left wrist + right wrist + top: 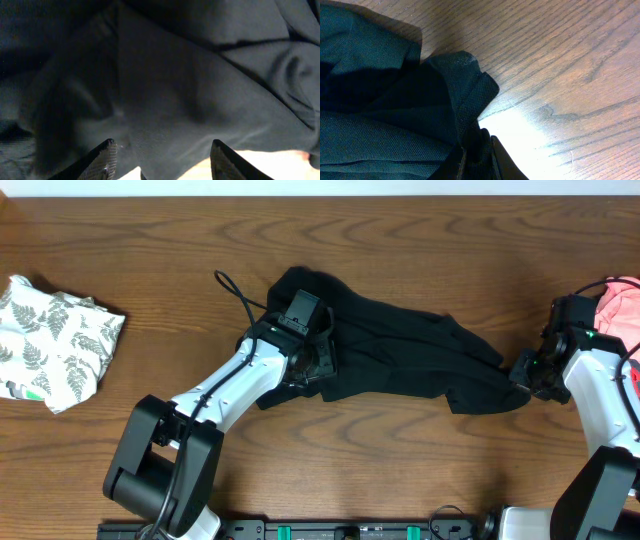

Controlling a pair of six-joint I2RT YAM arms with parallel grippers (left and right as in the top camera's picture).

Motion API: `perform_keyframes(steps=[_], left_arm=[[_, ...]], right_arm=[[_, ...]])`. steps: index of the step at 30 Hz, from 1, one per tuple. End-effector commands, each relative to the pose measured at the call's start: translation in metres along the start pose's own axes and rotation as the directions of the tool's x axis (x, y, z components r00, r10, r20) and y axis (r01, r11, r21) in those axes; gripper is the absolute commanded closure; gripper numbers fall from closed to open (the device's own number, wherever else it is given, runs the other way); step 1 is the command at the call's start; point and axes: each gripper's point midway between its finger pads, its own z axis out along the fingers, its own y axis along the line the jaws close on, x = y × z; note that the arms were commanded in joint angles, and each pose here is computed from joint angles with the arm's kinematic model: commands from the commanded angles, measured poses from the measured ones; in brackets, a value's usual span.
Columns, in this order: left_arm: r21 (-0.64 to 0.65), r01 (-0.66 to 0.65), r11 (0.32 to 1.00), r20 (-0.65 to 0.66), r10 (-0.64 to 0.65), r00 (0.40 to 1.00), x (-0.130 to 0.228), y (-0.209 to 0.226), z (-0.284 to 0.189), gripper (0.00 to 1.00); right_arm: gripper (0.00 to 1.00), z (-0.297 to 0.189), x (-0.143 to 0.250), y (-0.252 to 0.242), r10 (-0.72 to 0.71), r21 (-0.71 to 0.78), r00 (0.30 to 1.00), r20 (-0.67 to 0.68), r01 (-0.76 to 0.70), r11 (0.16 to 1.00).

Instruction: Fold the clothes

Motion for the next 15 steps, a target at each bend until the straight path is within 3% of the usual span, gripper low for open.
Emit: perform_keyframes(steps=[1, 8, 12, 15], left_arm=[[-0.056, 0.014, 0.998, 0.041, -0.012, 0.999, -0.006, 0.011, 0.001, 0.39], [-0.083, 0.022, 0.996, -0.016, -0.024, 1.0, 0.003, 0.02, 0.023, 0.39], [-0.008, 0.019, 1.0, -0.046, -0.02, 0.999, 0.005, 0.006, 0.031, 0.41], [0.053, 0.014, 0.999, -0.047, -0.011, 0.999, 0.003, -0.006, 0.031, 0.62]], right_arm=[[0.87, 0.001, 0.001, 0.0, 0.009, 0.001, 1.0, -0.006, -0.009, 1.0], [0.88, 0.001, 0.001, 0.0, 0.009, 0.001, 1.0, -0.006, -0.009, 1.0], [0.87, 0.001, 0.001, 0.0, 0.008, 0.001, 1.0, -0.005, -0.008, 1.0], [0.88, 0.001, 0.001, -0.001, 0.008, 0.002, 1.0, -0.007, -0.008, 1.0]])
